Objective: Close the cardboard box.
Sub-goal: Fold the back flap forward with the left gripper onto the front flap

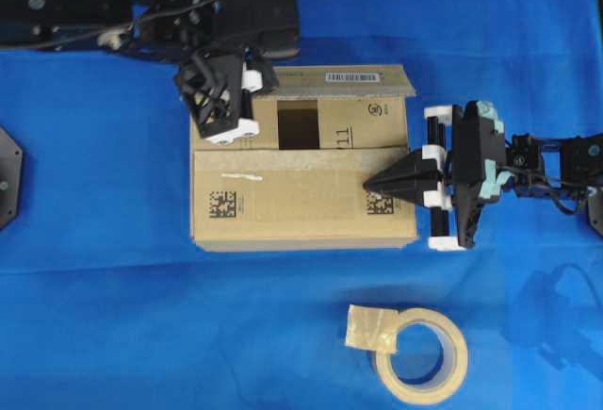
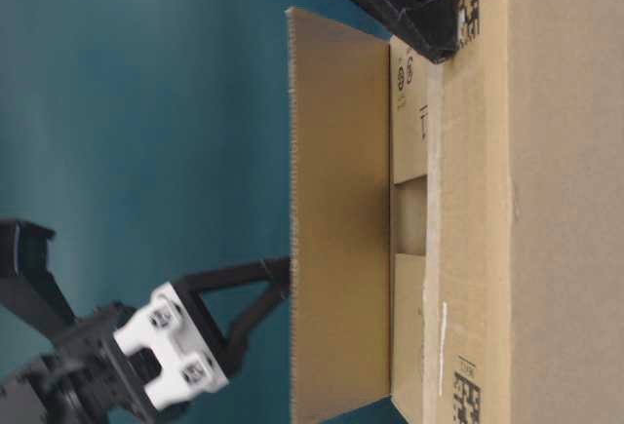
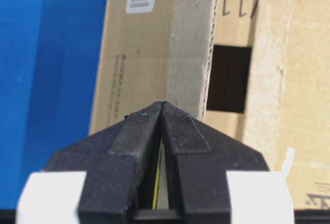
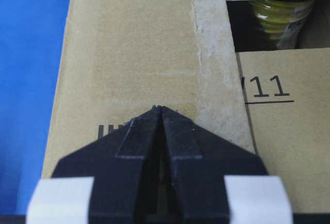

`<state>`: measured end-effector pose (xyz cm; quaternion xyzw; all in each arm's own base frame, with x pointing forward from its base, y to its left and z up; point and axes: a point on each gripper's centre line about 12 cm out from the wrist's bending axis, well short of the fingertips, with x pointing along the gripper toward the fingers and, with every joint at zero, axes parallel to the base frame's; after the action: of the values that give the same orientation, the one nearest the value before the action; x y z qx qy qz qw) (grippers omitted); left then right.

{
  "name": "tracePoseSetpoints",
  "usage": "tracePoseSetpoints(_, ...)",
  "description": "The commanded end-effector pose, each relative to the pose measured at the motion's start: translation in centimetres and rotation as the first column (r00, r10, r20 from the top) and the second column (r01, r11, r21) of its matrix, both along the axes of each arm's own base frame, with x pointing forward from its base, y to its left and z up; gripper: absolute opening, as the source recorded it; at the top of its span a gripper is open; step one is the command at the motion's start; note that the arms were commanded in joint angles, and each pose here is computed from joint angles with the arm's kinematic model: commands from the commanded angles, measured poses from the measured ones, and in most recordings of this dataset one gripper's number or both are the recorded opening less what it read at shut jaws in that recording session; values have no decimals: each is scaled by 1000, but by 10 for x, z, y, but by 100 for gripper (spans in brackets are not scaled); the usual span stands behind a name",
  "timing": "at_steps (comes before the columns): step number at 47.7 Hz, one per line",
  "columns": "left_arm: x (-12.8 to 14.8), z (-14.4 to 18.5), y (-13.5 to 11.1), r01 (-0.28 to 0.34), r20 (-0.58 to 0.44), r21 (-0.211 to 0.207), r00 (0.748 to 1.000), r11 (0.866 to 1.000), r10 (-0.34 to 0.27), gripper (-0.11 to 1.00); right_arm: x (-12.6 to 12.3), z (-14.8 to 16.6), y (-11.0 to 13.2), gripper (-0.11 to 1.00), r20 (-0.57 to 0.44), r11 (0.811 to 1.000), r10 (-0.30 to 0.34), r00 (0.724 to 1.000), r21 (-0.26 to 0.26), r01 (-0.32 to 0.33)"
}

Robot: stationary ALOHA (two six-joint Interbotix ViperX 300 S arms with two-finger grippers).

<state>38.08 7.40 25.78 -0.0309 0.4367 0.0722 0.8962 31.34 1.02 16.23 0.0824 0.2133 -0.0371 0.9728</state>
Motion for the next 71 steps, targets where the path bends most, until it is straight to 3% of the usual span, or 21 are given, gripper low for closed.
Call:
tracePoseSetpoints(1,-6,5,-6,-7,63,-3,998,1000,7,0,3,6,-3,0,23,1000,-12,1000,1,12)
tracePoseSetpoints(18,-25,-41,-23,-50,125,-67,990,996,58,0,4,6,-6,0,24,1000,-23,999,1,23)
tracePoseSetpoints(27,-32,-58,-29,-51,165,-77,984,996,63,0,4,7,-10,0,26,999,-33,999,0,33)
tracePoseSetpoints(54,-35,-62,-34,-45,206,-81,977,996,60,0,6,12,-38,0,59,992,-123,991,-3,123)
tracePoseSetpoints(71,-36,-62,-34,-45,206,-81,977,996,60,0,5,11,-39,0,53,992,-127,991,-2,127)
